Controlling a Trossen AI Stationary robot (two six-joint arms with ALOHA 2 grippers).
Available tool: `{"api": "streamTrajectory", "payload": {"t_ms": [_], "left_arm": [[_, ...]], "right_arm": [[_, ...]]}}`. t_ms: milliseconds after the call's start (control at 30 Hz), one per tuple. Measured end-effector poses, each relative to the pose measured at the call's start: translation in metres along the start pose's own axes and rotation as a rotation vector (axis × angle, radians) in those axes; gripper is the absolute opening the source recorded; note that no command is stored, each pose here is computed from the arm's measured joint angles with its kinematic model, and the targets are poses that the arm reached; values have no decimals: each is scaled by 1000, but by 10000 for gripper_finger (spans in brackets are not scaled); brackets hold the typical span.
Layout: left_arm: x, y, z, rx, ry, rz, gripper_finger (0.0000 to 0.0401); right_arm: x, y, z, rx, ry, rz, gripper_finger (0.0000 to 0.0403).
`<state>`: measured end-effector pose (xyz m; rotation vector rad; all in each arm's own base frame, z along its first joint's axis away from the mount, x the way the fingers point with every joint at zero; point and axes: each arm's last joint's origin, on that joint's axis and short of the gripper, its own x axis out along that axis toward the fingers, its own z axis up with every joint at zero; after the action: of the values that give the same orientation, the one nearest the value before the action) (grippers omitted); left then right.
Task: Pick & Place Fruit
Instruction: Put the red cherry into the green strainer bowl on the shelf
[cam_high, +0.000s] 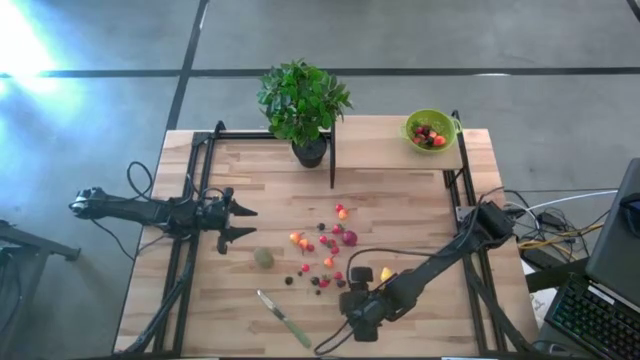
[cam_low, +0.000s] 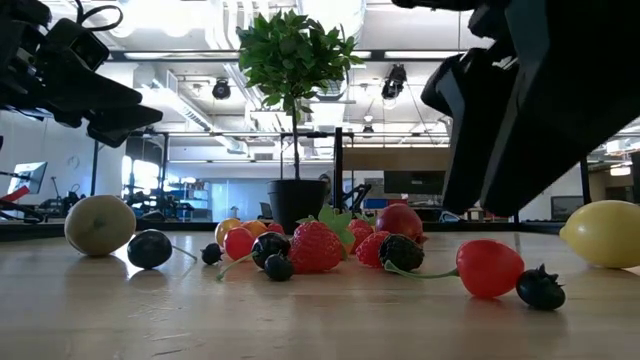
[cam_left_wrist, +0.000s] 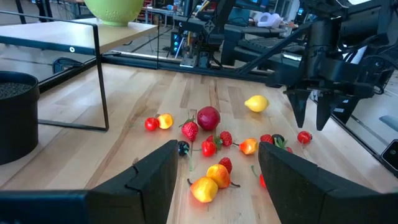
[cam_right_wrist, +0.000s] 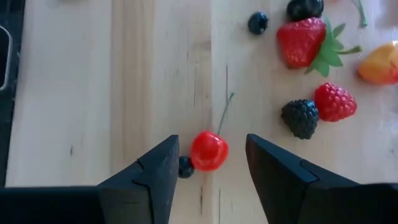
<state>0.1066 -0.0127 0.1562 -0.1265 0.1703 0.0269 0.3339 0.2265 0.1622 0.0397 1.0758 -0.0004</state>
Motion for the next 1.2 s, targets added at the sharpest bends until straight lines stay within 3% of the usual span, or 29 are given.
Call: {"api": "streamTrajectory", "payload": {"t_ms": [500, 1200], "left_arm": [[0, 0, 0, 0, 0, 0, 229], [0, 0, 0, 0, 2, 0, 229]], "right_arm": [[13, -5, -12, 60, -33, -14, 217], [33, -9, -24, 65, -60, -1, 166]]}}
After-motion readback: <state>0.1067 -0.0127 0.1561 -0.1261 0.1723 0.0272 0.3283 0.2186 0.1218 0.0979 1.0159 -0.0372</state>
